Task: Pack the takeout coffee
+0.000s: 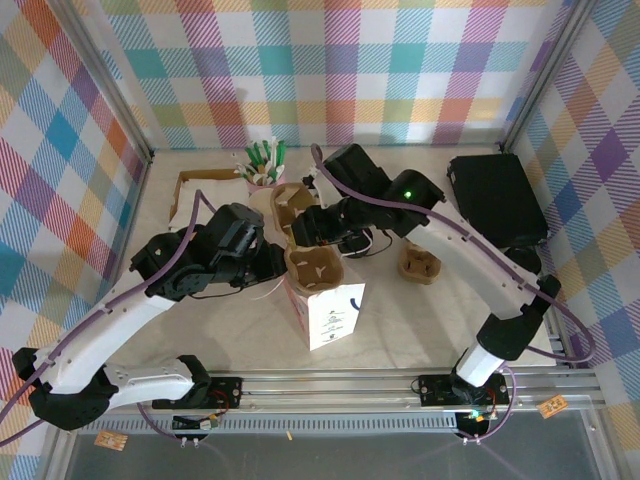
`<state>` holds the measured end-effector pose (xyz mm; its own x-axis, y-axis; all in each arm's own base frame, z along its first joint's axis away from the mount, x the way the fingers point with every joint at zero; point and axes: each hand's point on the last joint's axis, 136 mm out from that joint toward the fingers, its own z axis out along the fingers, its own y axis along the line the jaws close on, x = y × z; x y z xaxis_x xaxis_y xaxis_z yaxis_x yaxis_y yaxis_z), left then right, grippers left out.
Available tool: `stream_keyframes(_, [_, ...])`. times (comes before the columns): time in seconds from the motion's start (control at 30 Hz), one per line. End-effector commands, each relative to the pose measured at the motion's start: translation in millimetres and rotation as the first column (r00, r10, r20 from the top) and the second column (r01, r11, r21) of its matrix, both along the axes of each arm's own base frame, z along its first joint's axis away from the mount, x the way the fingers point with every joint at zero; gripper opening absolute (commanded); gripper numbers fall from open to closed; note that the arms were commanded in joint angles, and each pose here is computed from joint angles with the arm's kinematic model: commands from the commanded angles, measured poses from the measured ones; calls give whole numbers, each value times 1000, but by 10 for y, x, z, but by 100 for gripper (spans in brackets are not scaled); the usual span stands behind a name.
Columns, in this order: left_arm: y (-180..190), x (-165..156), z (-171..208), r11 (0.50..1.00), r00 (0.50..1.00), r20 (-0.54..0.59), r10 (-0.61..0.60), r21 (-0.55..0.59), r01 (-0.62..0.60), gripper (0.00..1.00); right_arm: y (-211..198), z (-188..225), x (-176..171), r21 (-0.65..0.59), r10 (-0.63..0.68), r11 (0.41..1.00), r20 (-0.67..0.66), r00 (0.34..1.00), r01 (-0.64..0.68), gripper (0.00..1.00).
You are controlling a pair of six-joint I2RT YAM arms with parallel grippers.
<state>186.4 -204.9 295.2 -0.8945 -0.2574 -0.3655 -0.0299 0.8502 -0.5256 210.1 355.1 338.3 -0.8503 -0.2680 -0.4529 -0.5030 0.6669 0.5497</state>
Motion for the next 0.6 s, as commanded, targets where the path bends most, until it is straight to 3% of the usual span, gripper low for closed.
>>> stream_keyframes(0.0, [-18,16,44,999,1000,8,11,-42,-11,32,50,352,-100,110,31,993,32,999,-34,35])
stream_keyframes(0.57, [-24,20,71,999,1000,23,3,-50,-2,32,47,-9,58,15,56,998,45,997,-57,35])
